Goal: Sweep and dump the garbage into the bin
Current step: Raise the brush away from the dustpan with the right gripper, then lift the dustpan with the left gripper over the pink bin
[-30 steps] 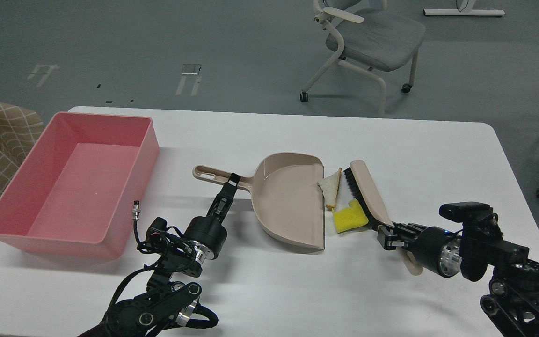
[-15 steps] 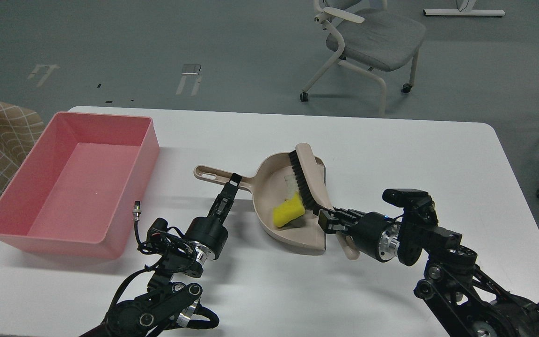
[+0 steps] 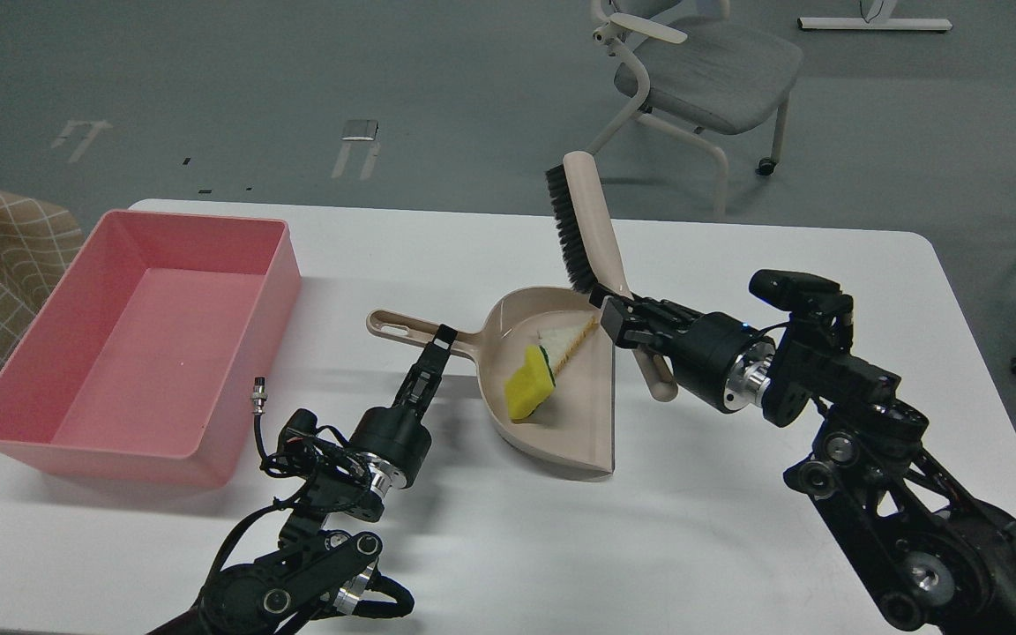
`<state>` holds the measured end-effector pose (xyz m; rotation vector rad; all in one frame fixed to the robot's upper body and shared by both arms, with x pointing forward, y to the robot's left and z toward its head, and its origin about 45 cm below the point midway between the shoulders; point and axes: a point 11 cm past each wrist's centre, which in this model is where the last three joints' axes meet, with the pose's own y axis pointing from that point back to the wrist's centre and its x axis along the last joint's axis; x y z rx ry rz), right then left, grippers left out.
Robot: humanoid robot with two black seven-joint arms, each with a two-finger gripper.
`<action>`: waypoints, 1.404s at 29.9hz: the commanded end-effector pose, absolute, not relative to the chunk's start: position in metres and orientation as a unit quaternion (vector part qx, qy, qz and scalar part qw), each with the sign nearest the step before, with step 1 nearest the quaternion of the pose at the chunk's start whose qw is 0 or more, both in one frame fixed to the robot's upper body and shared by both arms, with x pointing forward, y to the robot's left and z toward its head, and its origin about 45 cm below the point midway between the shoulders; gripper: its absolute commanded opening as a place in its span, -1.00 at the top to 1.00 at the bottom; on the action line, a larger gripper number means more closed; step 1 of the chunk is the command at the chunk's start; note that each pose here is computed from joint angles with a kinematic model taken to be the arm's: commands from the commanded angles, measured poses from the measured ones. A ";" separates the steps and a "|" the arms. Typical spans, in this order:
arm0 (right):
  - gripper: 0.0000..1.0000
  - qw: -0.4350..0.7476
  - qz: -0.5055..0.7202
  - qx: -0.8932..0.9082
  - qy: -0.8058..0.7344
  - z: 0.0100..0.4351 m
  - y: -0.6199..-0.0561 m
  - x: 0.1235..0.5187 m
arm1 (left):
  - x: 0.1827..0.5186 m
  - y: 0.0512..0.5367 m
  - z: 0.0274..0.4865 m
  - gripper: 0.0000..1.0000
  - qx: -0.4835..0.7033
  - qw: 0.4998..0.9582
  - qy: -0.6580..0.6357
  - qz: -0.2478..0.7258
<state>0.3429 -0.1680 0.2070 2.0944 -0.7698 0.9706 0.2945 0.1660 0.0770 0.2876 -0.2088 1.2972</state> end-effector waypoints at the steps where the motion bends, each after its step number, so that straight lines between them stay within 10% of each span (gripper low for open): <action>1: 0.58 0.374 0.387 0.789 -0.297 0.210 -0.195 0.343 | 0.297 0.166 0.078 1.00 0.134 0.782 -0.095 0.602; 42: 0.58 0.444 0.359 0.743 -0.348 0.206 -0.292 0.324 | 0.377 0.206 0.138 1.00 0.097 0.742 -0.063 0.660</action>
